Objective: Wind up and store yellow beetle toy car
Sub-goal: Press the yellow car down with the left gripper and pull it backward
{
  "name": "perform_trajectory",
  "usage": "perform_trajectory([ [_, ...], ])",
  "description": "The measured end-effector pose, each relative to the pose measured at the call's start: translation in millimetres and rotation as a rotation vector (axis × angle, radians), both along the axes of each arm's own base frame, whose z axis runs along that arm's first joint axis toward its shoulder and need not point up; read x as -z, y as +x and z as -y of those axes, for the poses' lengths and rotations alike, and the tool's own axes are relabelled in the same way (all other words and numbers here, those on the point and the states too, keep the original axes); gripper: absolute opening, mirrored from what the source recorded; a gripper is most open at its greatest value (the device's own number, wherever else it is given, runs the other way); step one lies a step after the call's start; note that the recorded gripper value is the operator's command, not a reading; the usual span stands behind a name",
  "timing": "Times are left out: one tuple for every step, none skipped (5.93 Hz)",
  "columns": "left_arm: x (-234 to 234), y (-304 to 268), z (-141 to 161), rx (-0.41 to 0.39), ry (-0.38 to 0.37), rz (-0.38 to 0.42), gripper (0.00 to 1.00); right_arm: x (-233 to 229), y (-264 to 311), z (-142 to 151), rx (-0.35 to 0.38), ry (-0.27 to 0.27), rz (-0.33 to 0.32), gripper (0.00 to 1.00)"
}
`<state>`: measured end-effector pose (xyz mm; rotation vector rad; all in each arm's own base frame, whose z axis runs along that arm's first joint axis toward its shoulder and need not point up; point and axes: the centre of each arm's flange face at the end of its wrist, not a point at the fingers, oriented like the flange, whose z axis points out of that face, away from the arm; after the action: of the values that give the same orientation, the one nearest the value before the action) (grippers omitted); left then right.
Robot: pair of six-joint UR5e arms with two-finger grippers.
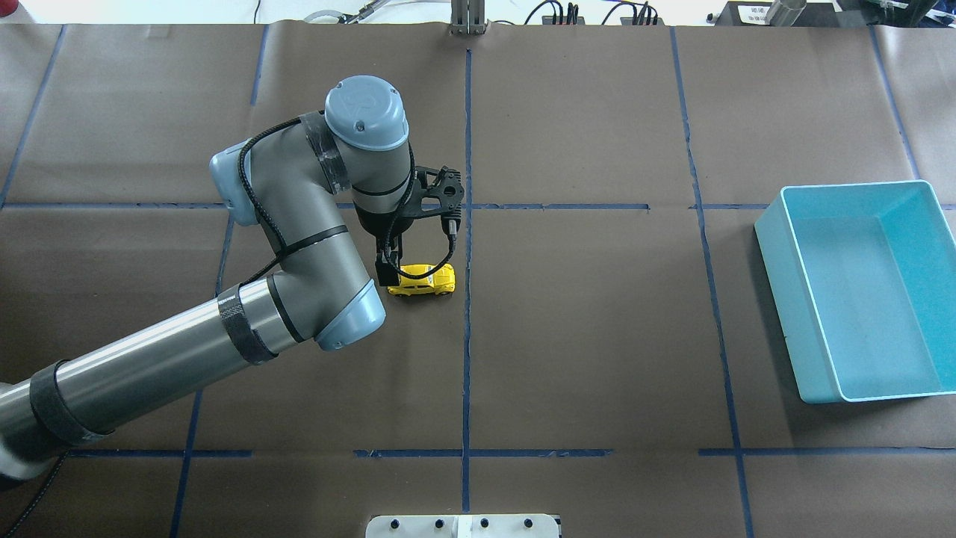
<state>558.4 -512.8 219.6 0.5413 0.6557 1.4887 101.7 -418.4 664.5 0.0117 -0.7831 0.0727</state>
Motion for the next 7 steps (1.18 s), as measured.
perform_trajectory([
  [-0.7, 7.2, -5.7, 0.009, -0.001, -0.003, 1.00, 0.6, 0.2, 0.2, 0.001, 0.002, -0.003, 1.00],
  [-1.6, 14.1, -10.3, 0.017, 0.002, -0.004, 1.00, 1.3, 0.4, 0.4, 0.002, 0.004, -0.005, 1.00],
  [-2.8, 17.8, -11.7, 0.022, -0.001, -0.003, 1.00, 1.3, 0.5, 0.4, 0.003, 0.004, -0.006, 1.00],
  [-3.5, 20.7, -12.9, 0.026, -0.004, -0.004, 1.00, 1.3, 0.5, 1.2, 0.004, 0.005, -0.007, 1.00],
  [-4.5, 24.1, -15.3, 0.025, -0.009, -0.003, 1.00, 3.1, 0.4, 3.2, 0.005, 0.010, -0.008, 1.00],
  [-5.2, 26.7, -17.4, 0.023, -0.011, -0.002, 1.00, 5.5, -0.1, 5.4, 0.007, 0.015, -0.008, 1.00],
  [-5.9, 28.2, -18.2, 0.022, -0.013, 0.000, 1.00, 6.4, -0.9, 6.6, 0.010, 0.018, -0.012, 1.00],
])
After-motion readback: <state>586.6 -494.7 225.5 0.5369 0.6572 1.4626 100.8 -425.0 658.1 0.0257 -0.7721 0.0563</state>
